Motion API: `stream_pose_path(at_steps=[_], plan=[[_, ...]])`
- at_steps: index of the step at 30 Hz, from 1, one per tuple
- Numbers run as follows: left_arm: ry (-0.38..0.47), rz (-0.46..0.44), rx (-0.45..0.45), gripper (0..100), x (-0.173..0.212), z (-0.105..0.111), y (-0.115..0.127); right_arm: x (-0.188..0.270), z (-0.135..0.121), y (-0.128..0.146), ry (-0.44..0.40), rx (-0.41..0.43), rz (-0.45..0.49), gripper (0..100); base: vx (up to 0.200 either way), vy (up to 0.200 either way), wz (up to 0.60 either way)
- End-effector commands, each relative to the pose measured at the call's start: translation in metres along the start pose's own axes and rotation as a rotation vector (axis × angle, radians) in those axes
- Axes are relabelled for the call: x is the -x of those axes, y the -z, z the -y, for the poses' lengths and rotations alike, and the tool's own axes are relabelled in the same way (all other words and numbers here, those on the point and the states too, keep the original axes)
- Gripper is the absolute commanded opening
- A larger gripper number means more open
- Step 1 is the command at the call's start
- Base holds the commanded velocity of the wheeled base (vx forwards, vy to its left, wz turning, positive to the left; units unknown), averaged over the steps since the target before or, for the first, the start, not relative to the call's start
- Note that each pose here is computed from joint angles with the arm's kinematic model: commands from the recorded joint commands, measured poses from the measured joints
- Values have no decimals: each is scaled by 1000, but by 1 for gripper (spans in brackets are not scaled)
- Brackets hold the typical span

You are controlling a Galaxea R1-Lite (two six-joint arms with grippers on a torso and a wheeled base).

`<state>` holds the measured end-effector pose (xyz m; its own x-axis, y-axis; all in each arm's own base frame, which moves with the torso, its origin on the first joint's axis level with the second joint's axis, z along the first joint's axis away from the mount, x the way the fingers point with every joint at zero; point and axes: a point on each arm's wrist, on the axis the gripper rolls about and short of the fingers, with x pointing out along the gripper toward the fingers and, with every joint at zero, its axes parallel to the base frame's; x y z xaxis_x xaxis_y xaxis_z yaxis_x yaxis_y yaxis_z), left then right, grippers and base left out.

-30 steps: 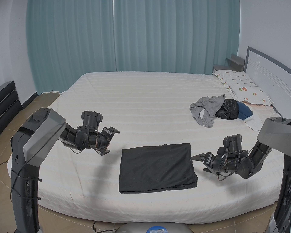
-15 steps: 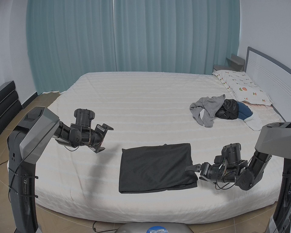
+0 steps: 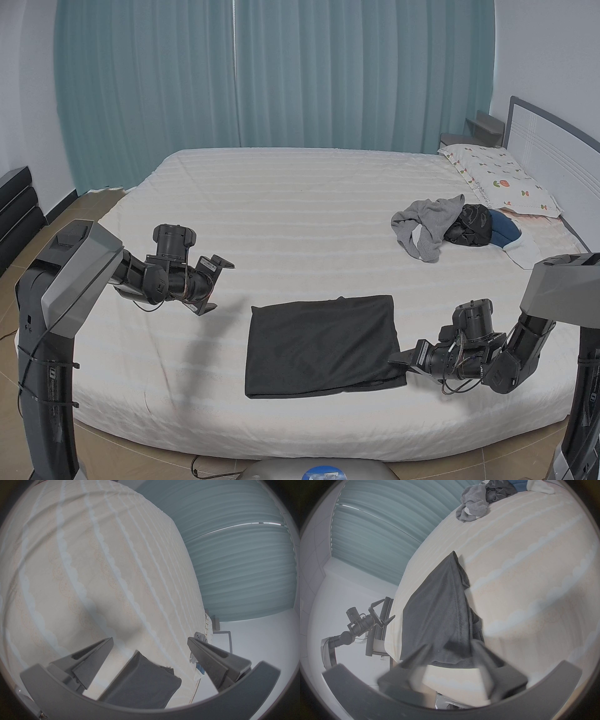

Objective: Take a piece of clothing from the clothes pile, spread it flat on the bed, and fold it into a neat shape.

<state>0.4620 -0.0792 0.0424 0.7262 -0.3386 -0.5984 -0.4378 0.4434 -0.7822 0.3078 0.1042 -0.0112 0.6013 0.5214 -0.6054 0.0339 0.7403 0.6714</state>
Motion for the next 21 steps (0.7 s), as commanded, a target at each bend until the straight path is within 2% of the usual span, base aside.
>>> stream_pose_path(at_steps=[1,14,21], plan=[[-2,0,2,100,0,-1,0,2,2,3,13,-2,-11,0,0,0,0],[-4,0,1,100,-1,-2,0,12,6,7,35,-10,-24,0,0,0,0],[-4,0,1,100,-1,-2,0,13,9,8,44,13,-29,0,0,0,0]])
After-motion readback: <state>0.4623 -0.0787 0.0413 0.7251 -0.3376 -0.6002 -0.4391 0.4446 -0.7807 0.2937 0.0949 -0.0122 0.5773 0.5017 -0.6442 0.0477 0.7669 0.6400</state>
